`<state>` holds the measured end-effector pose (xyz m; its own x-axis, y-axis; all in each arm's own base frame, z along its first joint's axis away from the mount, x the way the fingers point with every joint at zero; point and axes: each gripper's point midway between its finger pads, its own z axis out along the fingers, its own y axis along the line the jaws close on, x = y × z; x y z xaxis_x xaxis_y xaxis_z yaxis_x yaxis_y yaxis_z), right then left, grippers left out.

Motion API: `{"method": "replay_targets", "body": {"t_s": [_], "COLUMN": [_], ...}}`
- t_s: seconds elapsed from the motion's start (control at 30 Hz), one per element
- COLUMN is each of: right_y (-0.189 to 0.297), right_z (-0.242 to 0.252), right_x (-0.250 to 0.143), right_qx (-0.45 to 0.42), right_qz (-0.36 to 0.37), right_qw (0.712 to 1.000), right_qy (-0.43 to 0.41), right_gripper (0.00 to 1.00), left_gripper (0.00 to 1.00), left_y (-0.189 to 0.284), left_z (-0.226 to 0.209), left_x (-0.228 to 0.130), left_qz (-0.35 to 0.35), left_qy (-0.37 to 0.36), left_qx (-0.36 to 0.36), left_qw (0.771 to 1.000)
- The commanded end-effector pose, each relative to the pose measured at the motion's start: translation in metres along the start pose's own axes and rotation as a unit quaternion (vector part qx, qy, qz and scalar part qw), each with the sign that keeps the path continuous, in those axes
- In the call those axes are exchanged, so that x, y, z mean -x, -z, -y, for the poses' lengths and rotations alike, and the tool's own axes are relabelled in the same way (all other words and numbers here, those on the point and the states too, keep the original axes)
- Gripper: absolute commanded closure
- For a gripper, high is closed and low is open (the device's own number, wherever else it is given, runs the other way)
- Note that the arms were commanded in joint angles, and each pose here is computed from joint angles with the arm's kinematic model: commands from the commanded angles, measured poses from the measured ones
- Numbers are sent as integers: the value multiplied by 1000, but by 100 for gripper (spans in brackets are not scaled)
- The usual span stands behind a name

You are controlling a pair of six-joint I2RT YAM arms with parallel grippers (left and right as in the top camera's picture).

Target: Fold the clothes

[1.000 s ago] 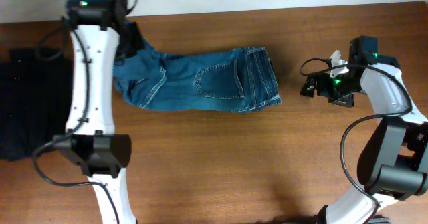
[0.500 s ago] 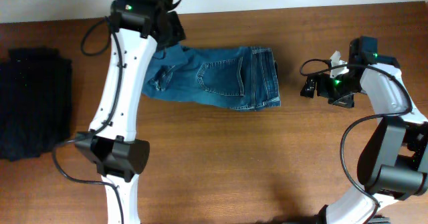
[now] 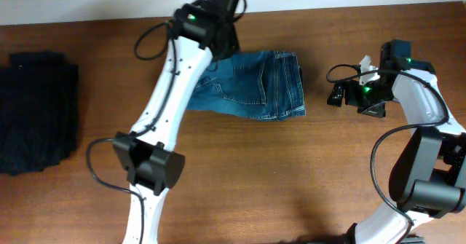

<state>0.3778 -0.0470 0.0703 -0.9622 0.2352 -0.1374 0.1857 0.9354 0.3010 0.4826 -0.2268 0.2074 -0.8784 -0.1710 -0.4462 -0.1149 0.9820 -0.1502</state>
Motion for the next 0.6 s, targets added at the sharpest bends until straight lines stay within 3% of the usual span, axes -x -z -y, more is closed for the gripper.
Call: {"method": "replay_targets", "body": {"t_s": [0.0, 0.37, 0.57], "right_y": [10, 10, 10], "right_z": [-5, -5, -5], "right_x": [3, 3, 4], "right_qx": [-4, -4, -4], "right_qz": [14, 15, 16], "right_qw": [1000, 1000, 1000], "right_qy": [11, 11, 12], "right_gripper": [1, 1, 1], "left_gripper": [99, 99, 99], "left_y": [-11, -59, -62], "left_z": [23, 77, 101], "left_x": [-5, -43, -65], "left_qz": [3, -12, -18], "left_qy": [-7, -52, -77], "left_qx": [-16, -34, -43], "left_qw": [1000, 998, 996]}}
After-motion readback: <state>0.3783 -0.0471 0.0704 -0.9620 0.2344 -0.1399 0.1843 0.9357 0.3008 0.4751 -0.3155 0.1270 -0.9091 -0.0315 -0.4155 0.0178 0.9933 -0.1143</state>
